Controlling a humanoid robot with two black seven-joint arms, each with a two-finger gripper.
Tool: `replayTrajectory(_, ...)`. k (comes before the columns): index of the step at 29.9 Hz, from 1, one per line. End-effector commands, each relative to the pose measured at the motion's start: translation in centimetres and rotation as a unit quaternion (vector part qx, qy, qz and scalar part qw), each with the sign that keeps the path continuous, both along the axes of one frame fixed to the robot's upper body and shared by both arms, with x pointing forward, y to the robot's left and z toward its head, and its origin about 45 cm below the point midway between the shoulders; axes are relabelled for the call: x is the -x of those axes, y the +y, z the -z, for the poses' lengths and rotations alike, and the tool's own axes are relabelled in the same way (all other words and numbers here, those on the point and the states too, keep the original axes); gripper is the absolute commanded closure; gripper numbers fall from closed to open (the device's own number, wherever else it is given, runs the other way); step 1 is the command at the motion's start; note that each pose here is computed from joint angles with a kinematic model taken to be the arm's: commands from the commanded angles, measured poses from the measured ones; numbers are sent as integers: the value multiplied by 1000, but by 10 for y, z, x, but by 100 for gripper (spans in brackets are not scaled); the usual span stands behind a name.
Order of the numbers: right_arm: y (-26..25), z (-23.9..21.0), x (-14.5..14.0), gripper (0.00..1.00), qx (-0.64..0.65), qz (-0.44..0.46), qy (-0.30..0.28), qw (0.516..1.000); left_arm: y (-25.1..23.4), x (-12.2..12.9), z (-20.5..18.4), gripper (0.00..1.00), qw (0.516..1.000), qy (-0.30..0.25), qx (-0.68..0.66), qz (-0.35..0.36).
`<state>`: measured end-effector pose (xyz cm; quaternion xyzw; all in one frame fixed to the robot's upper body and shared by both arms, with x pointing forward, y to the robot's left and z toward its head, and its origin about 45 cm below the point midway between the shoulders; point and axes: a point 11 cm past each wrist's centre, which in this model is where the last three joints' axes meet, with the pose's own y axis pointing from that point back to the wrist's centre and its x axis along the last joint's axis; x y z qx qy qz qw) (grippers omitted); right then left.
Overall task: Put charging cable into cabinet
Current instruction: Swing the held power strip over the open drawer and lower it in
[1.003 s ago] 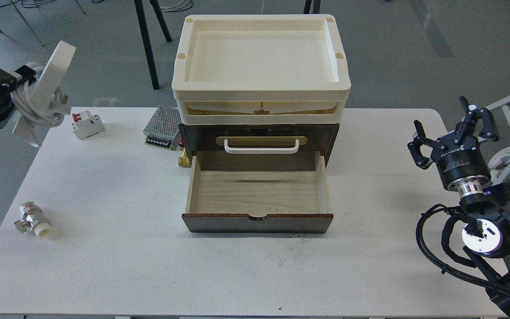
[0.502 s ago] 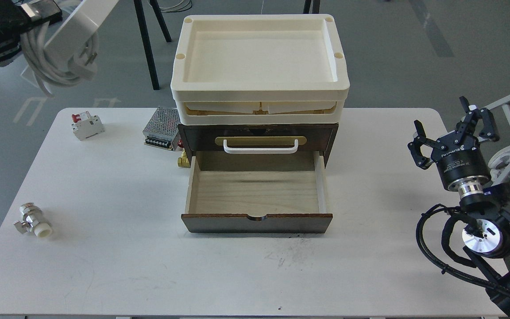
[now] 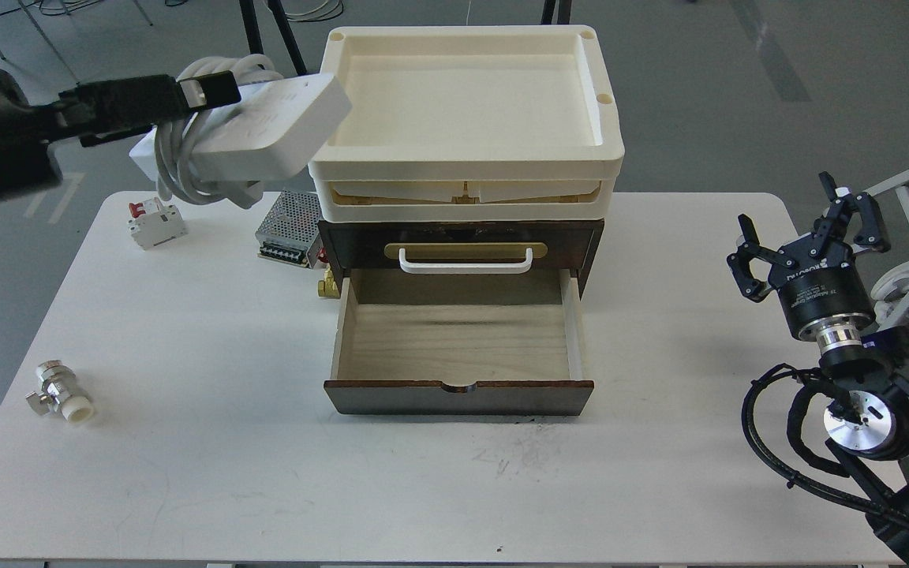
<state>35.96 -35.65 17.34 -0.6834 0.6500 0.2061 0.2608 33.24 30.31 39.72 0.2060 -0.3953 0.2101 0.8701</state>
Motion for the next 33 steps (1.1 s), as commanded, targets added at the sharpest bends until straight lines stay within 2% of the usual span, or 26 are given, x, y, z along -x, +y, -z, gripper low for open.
replayTrajectory(1, 0, 0, 0, 1, 0, 0, 0, 1000, -23, -1, 25, 91, 999, -2, -21, 31)
replayTrajectory(12, -1, 0, 0, 1, 1, 1, 0, 1000, -79, 12, 100, 91, 990, 41, -66, 114)
replayTrajectory(24, -1, 0, 0, 1, 1, 1, 0, 1000, -101, -5, 138, 90, 991, 61, -59, 108)
replayTrajectory(33, -1, 0, 0, 1, 1, 1, 0, 1000, -135, 0, 174, 90, 985, 91, -60, 134)
